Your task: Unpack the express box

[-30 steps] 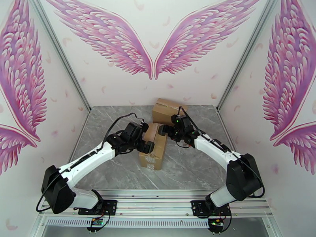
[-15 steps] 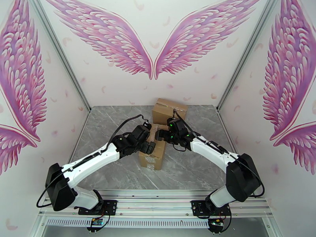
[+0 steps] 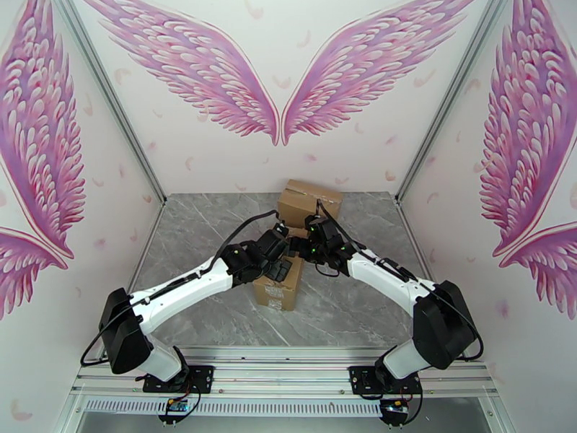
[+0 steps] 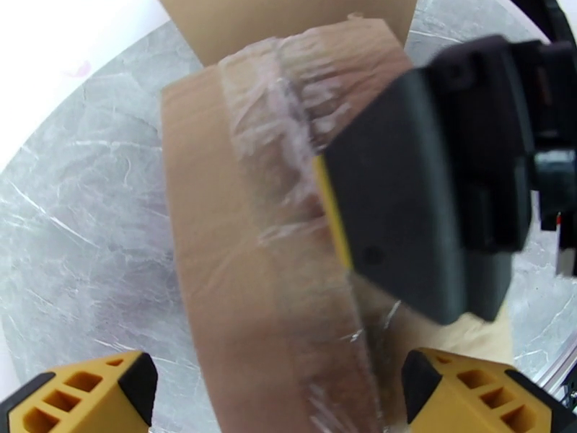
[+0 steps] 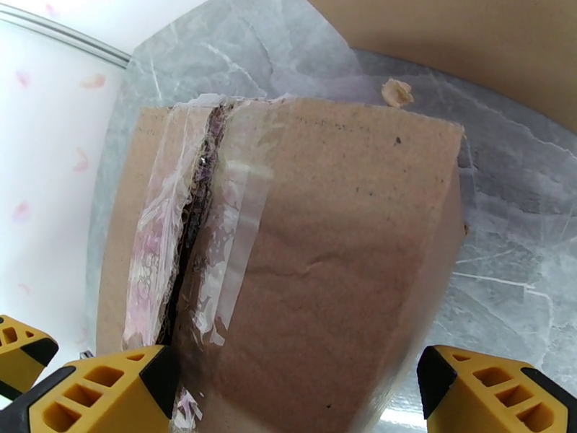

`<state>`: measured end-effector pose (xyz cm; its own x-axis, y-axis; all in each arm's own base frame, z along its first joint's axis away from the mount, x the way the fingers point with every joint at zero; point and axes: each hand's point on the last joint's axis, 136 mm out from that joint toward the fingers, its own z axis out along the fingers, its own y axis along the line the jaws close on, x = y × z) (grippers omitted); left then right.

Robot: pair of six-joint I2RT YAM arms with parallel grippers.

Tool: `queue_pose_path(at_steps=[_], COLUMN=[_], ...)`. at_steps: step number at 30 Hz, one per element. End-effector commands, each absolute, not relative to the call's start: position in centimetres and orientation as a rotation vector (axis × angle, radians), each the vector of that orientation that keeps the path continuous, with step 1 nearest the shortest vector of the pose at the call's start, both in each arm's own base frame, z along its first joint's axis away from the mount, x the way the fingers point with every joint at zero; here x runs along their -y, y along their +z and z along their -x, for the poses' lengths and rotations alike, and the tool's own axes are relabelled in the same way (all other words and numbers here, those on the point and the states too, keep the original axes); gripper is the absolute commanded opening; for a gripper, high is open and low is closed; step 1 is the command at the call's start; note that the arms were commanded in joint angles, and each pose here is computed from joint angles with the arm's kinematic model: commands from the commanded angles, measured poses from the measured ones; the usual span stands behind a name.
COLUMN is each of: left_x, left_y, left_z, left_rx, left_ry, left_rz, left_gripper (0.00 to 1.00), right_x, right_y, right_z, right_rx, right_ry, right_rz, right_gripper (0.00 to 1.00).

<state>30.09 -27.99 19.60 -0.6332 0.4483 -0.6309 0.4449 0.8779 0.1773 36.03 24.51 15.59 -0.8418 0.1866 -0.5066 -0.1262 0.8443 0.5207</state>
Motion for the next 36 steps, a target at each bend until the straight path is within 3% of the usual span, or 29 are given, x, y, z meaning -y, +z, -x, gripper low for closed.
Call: queue_pose_path(at_steps=[1, 7, 13, 20, 30, 36], left_x=[26.7, 25.7, 24.2, 23.9, 21.9, 21.3], left_y=[19.3, 19.0, 19.7, 20.8, 23.1, 22.8], left_z=[-30.8, -31.3, -31.3, -31.5, -32.2, -32.4], left_rx=[-2.345, -2.35, -2.357, -2.334, -2.268, -2.332], left_ry=[0.191, 0.315, 0.435, 0.447, 0.535, 0.458], left_rz=[-0.638, -0.598, -0.584, -0.561, -0.542, -0.555], left_gripper=[0.96, 0.95, 0.89, 0.73, 0.41, 0.3], right_x=[-24.3, -24.1, -24.1, -23.8, -23.7, -23.8], right_y=[14.7, 14.2, 13.8, 13.2, 12.1, 12.2], right_z=[-35.2, -35.1, -35.1, -35.0, -35.0, -35.0], right_rx=[-2.486, -2.496, -2.507, -2.519, -2.543, -2.539], right_ry=[0.741, 0.729, 0.722, 0.703, 0.687, 0.69], right_rz=[-0.065, -0.068, -0.075, -0.086, -0.094, -0.092], right_gripper=[0.93, 0.93, 0.93, 0.93, 0.93, 0.93])
